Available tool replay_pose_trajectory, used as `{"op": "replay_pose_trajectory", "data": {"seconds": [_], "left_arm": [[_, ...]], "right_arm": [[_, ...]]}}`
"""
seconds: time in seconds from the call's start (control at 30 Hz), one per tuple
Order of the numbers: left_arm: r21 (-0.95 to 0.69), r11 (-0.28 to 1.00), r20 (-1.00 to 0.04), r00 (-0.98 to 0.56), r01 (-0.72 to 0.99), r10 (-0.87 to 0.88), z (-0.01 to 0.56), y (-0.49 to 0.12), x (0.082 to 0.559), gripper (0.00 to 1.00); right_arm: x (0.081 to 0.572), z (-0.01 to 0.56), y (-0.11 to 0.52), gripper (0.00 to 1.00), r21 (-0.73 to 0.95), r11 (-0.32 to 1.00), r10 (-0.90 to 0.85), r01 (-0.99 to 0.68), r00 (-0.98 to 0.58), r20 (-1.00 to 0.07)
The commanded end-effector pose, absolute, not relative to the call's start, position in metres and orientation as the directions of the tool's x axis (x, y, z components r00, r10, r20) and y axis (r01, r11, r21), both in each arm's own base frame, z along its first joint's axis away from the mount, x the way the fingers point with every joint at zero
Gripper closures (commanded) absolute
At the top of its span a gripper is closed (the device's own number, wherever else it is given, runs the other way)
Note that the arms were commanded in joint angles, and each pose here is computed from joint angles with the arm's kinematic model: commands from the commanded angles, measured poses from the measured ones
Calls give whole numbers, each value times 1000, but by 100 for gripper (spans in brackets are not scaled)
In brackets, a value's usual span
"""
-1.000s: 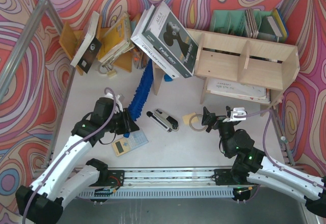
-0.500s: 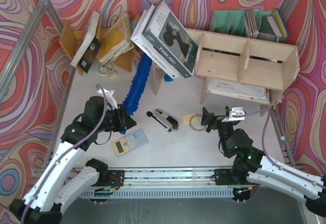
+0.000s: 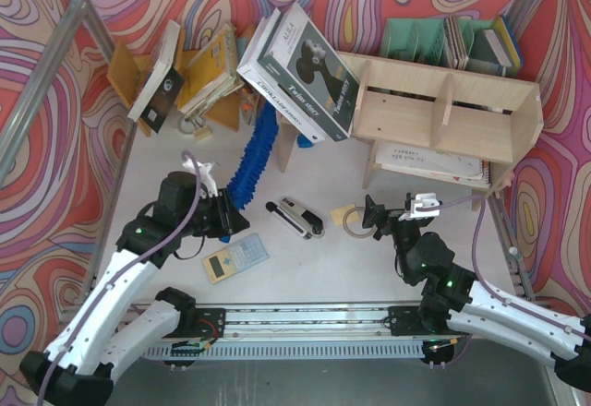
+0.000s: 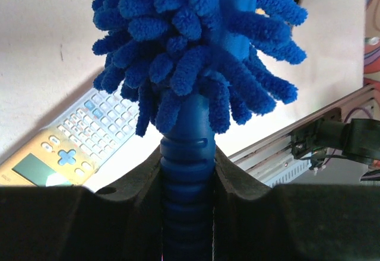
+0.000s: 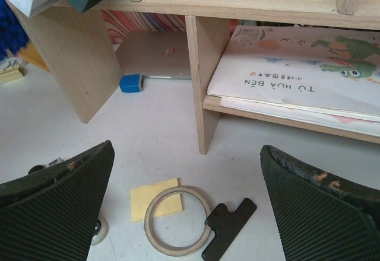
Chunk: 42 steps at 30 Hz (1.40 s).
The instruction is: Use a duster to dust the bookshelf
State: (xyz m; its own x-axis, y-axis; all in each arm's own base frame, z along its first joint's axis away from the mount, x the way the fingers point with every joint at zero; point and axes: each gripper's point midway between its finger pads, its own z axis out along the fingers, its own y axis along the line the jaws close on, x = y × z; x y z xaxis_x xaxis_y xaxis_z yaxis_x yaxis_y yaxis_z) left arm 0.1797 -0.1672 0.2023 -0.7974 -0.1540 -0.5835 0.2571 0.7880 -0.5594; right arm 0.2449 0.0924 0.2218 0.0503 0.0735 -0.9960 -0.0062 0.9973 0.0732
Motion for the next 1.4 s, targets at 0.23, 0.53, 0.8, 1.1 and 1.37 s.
{"op": "replay_pose_trajectory", "data": {"seconds": [0.23, 0.53, 0.8, 1.1, 1.37], "left_arm": [[-577, 809, -392, -907, 112, -154, 130, -178, 184, 100], [-552, 827, -432, -885, 107, -174, 143, -170, 187, 100], [-608, 758, -592, -771, 235, -236, 214, -172, 186, 100], [-632, 720, -619, -745, 285, -248, 232, -176, 183, 100], [-651, 733, -535, -804, 196, -260, 177, -179, 185, 100]], "right_arm": [[246, 241, 91, 1, 111, 994, 111, 0, 84, -990], [245, 242, 90, 1, 121, 993, 120, 1, 88, -989], [244, 242, 89, 1, 127, 992, 126, 0, 89, -988], [243, 243, 87, 1, 136, 991, 135, 3, 93, -986], [243, 242, 87, 1, 135, 991, 134, 7, 93, -987]]}}
